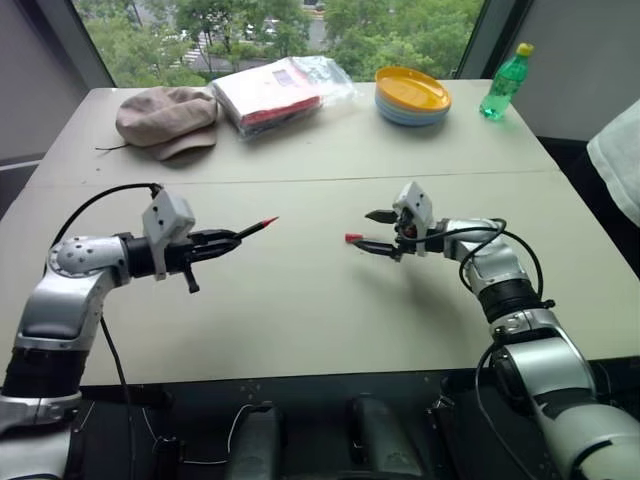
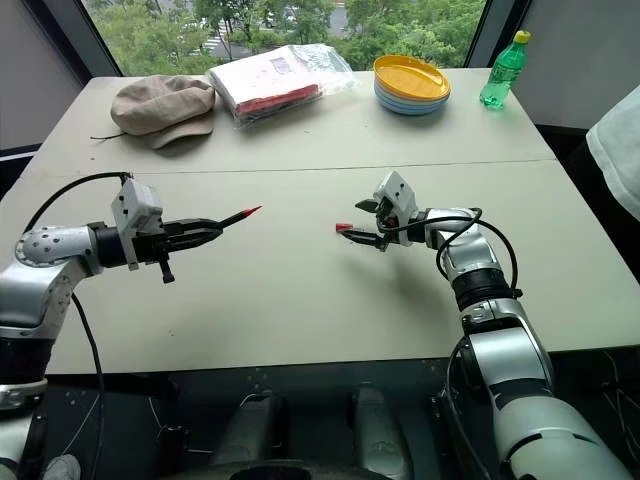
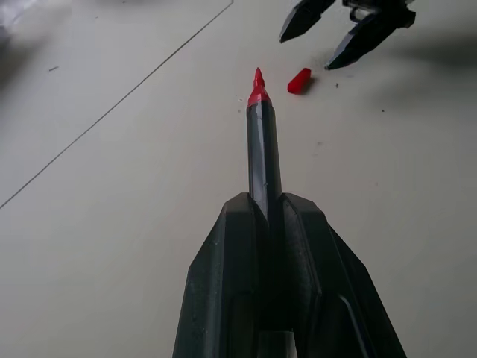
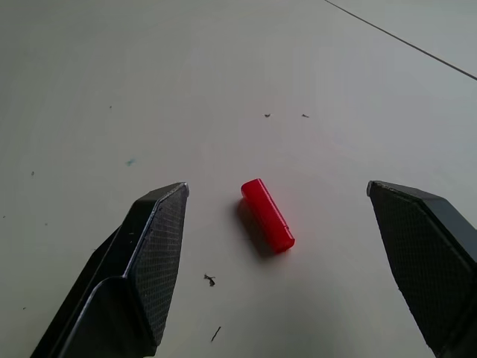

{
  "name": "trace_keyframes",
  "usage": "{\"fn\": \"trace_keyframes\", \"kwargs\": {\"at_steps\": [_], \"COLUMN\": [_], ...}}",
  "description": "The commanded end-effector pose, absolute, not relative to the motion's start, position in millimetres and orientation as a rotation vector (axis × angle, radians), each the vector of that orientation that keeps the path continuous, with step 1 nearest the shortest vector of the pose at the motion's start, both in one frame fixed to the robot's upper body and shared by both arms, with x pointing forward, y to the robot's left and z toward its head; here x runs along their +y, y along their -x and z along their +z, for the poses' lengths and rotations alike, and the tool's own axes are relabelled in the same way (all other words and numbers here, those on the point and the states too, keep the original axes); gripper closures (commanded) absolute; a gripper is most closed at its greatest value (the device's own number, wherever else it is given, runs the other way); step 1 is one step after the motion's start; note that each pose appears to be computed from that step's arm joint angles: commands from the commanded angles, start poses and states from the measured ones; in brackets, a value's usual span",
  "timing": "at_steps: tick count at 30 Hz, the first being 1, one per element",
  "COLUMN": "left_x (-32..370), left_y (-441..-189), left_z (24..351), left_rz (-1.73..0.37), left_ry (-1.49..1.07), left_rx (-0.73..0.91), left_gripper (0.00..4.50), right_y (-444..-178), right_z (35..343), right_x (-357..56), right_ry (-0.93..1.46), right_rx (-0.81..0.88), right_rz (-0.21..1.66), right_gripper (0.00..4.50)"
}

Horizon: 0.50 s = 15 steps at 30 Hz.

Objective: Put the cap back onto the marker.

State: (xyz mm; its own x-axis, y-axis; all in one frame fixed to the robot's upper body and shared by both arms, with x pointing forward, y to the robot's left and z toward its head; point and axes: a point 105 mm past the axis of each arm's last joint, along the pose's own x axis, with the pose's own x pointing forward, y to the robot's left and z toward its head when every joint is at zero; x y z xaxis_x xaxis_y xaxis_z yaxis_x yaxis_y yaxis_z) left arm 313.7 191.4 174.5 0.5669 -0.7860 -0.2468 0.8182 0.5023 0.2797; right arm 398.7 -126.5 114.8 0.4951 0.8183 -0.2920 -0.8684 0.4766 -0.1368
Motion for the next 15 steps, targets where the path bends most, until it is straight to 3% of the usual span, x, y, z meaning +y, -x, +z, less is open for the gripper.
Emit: {"fn": "trace_keyframes", "kwargs": {"at_steps": [1,15], "left_x": [195.3,198.3], "left_y": [-308.6,-306.5], "left_z": [188.3,193.5], "left_rz": [-0.966,-0.968], "left_ry": [-0.417,-0.447], "left_rx": [0.063,0.071], "left_gripper": [4.47,4.47], "right_y": [-401.9,-404.1], "right_z": [118.2,101.6], "right_x": [-121.1,-111.4], "right_ry": [0.31,0.293], "right_rx": [0.172,0.209], "right_rz": [1.06,1.075], "right_gripper": [0.52,0.52]}}
